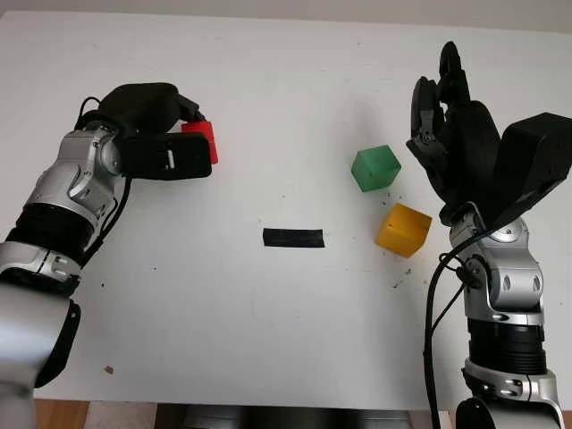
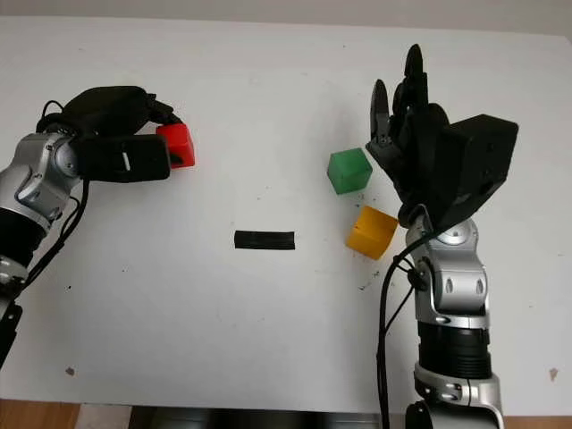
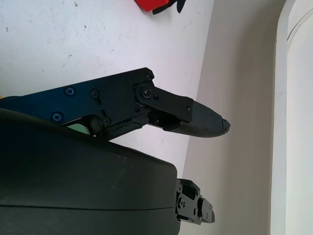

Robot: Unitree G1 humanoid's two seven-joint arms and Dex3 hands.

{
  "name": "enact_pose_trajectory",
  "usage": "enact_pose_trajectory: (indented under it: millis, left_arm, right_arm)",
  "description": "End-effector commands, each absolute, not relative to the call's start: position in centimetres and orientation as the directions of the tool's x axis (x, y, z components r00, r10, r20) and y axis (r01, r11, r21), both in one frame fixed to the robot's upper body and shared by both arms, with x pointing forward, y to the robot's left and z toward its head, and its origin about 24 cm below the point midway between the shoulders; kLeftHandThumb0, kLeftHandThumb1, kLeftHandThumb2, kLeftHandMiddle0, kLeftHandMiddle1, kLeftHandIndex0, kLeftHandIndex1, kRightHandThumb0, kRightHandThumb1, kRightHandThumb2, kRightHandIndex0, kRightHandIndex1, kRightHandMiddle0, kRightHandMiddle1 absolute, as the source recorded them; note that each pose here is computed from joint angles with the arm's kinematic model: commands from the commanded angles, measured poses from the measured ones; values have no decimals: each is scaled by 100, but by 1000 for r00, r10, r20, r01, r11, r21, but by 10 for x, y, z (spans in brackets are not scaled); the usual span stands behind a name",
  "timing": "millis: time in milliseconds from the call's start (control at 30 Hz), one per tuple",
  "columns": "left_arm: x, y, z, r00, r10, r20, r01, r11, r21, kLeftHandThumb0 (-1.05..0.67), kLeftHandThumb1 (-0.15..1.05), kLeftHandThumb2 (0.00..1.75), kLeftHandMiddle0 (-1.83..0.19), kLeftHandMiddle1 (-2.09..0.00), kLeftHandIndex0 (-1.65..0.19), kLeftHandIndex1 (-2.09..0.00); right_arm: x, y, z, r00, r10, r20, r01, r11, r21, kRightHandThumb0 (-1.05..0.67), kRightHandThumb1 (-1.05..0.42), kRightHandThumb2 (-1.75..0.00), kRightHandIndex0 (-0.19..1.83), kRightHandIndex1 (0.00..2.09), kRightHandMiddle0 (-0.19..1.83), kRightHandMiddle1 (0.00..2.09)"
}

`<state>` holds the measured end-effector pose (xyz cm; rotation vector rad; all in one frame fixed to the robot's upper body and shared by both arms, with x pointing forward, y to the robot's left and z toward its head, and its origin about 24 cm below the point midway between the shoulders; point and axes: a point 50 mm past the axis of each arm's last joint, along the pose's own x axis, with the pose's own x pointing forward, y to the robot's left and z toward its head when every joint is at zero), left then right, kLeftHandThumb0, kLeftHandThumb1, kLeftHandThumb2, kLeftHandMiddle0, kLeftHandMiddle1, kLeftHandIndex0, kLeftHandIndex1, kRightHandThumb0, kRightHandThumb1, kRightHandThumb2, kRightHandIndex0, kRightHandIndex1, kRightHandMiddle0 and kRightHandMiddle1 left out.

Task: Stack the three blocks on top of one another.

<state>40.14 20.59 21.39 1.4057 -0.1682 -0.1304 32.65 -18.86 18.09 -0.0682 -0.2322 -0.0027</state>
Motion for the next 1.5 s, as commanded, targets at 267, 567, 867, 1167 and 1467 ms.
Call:
enact_pose_trajectory:
  millis: [267,567,867,1167,1467]
  left_arm:
    - [399,212,215,979,-188,78,-2,373,928,-31,105,7,-37,-5,-28,-123]
    - [386,207,221,952,-296,76,55,411,910,-36,104,6,-36,-5,-23,-144]
    - [360,185,230,910,-412,38,105,318,942,-38,104,5,-37,-5,-31,-139]
    - [338,158,223,841,-541,-1,189,292,938,-41,105,7,-33,-5,-28,-141]
    - [327,133,223,798,-590,-126,217,86,972,-41,105,7,-39,-10,-26,-165]
  right_arm:
    - [324,-190,182,970,-6,241,23,997,-69,-59,-105,-69,-19,0,-19,0]
    - [324,-189,181,972,2,233,15,997,-70,-58,-105,-71,-19,0,-19,0]
    - [324,-187,181,972,11,233,7,997,-76,-57,-105,-72,-19,0,-19,0]
    - [322,-186,182,973,7,232,11,997,-78,-59,-105,-71,-19,0,-19,0]
    - [321,-185,182,972,10,236,8,997,-74,-58,-105,-71,-19,0,-19,0]
